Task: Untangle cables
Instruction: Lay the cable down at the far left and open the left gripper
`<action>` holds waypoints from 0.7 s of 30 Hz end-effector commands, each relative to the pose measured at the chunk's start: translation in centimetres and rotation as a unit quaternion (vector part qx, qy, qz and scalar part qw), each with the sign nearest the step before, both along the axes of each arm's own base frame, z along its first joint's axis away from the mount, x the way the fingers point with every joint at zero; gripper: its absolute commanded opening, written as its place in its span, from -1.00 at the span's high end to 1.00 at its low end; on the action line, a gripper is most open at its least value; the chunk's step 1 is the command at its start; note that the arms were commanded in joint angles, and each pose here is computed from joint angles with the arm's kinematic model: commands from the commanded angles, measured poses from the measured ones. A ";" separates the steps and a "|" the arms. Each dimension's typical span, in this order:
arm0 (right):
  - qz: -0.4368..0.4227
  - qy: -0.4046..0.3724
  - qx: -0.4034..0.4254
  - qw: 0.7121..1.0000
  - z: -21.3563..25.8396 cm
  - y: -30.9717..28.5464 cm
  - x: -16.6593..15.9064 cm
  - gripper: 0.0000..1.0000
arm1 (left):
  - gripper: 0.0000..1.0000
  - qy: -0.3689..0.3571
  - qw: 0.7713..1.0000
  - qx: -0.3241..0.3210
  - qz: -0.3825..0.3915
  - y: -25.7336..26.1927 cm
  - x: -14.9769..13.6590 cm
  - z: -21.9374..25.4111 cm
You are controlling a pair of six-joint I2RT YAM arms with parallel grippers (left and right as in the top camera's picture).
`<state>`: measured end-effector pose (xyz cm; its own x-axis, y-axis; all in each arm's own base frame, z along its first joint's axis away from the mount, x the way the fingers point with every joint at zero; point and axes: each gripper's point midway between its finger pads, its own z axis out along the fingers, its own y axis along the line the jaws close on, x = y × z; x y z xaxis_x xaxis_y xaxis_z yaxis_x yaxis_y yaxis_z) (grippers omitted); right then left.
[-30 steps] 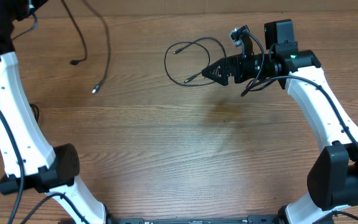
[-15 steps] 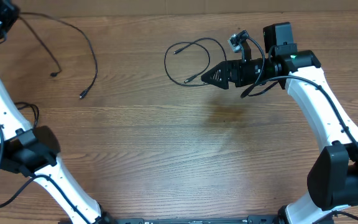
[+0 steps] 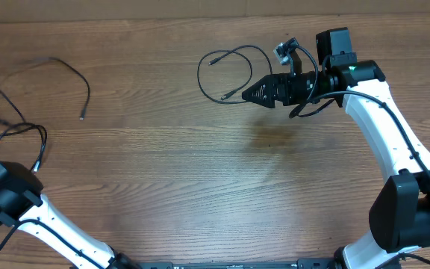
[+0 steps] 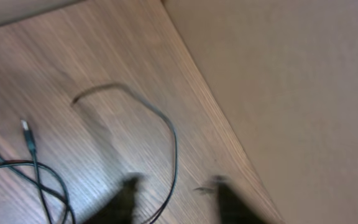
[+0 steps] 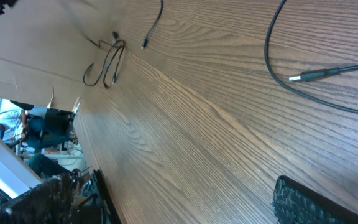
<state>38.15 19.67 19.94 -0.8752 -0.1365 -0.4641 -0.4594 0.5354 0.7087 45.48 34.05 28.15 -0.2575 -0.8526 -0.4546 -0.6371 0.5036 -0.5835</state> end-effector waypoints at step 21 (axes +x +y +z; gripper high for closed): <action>0.001 -0.024 0.009 1.000 1.9 0.0 0.1 -1.00 | -1.00 -0.090 0.969 -0.017 -0.230 -7.4 0.2 3.2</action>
<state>38.14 19.67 19.93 -0.8755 -0.1364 -0.4635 -0.4587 0.5358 0.7089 45.42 29.48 29.14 -0.4497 -0.8003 -0.3966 -0.4106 0.5796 -0.7039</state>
